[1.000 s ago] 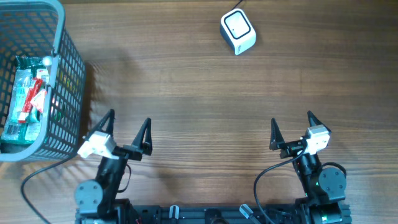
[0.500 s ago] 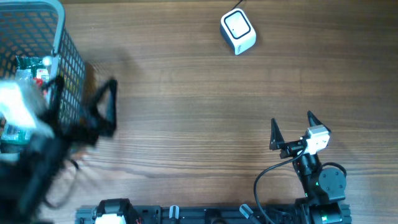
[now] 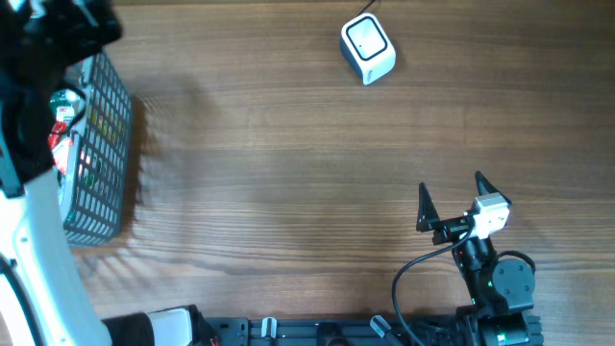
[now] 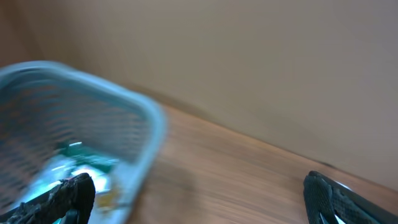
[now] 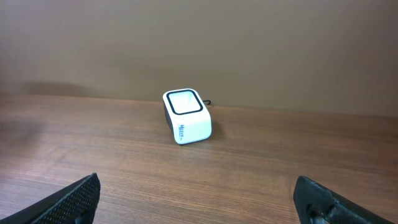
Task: Scan the item barcode
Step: 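Reach the left gripper into the basket and grasp the Kleenex tissue pack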
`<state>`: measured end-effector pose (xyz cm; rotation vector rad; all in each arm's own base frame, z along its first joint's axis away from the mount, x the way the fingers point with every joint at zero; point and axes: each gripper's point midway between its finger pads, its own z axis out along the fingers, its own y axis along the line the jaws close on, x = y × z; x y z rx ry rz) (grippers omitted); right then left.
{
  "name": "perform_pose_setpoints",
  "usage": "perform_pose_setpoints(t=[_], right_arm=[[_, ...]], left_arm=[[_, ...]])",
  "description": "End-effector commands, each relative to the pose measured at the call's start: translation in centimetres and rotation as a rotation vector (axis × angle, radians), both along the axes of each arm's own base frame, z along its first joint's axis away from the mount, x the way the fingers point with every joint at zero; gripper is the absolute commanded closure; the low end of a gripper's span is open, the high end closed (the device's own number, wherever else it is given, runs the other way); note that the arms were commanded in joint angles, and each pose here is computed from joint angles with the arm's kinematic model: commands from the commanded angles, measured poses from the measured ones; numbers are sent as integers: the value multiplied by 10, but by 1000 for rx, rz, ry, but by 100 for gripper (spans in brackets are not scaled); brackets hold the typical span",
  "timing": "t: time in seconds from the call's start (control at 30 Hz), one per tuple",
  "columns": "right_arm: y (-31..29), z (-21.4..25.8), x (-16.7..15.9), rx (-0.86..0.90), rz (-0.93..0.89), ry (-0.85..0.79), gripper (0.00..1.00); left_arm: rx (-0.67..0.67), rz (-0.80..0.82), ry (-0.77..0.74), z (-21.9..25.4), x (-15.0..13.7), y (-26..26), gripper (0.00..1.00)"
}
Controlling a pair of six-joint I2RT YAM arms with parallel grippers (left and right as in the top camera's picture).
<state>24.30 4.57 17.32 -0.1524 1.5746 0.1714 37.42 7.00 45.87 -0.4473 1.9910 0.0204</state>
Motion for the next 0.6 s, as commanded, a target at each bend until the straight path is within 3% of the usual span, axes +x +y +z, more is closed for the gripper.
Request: perform_pose_setpoints(t=[0.0,0.1,0.27,0.57], right_arm=[[-3,1,0,-10,-14,-9,0],[-3,1,0,-11,-14,-9,0],[-3,1,0,-10,-14,-9,0],[-3,1,0,-11,-14,-9,0]], left_arm=[[21,248,118,-30,-6,75,0],[-59,375,236,-69,-15,114,0],[-189,441,460,-142,-29,149,0],[-321,428,693,-255,-39,150,0]])
